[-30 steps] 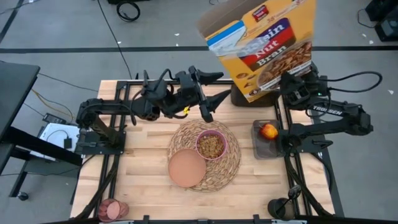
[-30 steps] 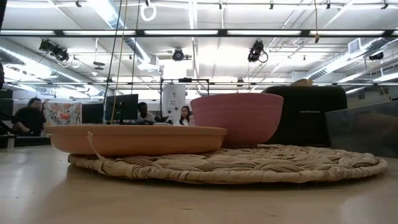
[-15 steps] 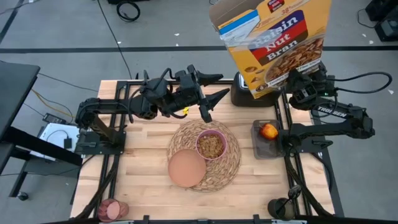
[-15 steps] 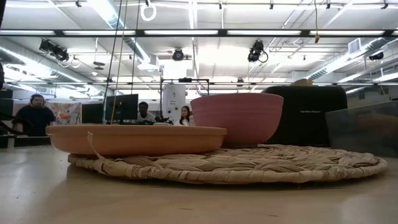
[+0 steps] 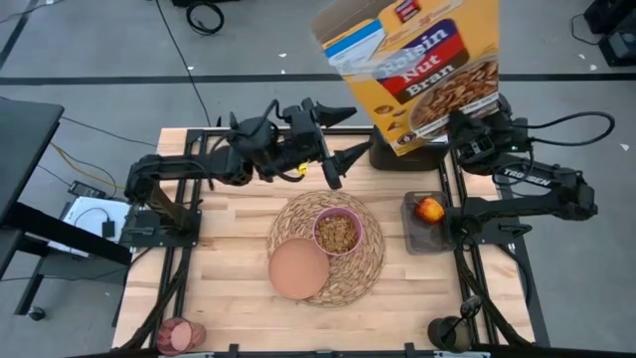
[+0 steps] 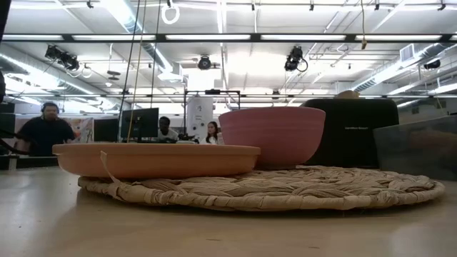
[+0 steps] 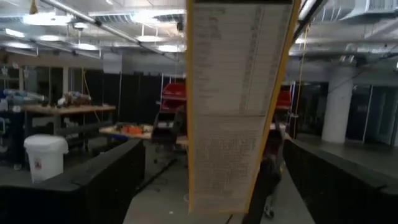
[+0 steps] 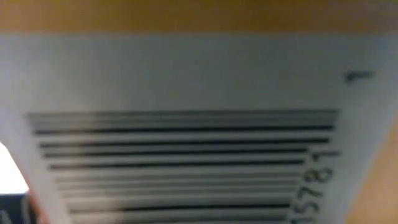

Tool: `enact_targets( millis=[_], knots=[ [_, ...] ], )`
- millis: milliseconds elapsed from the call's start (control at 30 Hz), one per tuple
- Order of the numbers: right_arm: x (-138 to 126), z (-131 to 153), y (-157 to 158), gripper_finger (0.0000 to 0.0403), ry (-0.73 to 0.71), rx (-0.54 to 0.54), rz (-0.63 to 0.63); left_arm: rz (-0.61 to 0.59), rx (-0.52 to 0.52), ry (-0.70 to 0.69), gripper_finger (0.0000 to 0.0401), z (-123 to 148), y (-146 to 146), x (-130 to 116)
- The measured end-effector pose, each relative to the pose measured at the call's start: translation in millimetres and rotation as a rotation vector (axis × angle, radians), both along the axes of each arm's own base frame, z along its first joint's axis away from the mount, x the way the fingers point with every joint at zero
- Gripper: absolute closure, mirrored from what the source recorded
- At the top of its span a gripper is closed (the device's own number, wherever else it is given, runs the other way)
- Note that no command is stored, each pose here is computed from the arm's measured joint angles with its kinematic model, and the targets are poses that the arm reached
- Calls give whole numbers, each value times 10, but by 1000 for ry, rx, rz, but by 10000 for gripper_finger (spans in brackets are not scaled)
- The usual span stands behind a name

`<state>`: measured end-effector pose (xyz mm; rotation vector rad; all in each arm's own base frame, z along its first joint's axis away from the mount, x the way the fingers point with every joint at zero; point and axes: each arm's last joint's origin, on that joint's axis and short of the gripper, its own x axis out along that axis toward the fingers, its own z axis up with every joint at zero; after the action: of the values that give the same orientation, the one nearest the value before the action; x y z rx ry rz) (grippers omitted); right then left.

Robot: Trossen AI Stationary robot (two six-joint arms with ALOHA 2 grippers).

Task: Arrange a breakfast setting
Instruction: Pour the cereal from the yellow cereal box into the pink bowl

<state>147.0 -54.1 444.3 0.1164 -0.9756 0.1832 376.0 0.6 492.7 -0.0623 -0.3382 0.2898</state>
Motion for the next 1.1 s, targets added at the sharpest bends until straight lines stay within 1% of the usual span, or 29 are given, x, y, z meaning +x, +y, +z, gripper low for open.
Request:
enact_targets(
  millis=[133, 300, 400, 567, 667, 733, 833, 1033, 1100],
  knots=[
    [70, -33, -23, 162, 26, -18, 2, -8, 26, -32, 9, -36, -6, 84],
    [118, -55, -32, 162, 43, -39, 13, 1, 7, -50, 9, -117, 56, 187],
    [137, -63, -38, 162, 49, -52, 16, -9, -10, -100, 9, -99, 88, 196],
    [210, -102, -64, 162, 83, -46, 25, -37, 1, -213, 10, -15, 100, 160],
    [238, -117, -76, 162, 90, -46, 26, -38, 3, -257, 18, 35, 104, 122],
    [261, -129, -85, 162, 97, -44, 25, -38, 3, -273, 33, 49, 107, 112],
    [299, -152, -101, 159, 117, -45, 17, -37, 4, -283, 71, 58, 107, 105],
    [314, -162, -105, 123, 136, -48, 15, -28, 8, -269, 184, 49, 110, 109],
    [312, -161, -104, 116, 136, -52, 13, -26, 9, -267, 211, 56, 133, 99]
  ],
)
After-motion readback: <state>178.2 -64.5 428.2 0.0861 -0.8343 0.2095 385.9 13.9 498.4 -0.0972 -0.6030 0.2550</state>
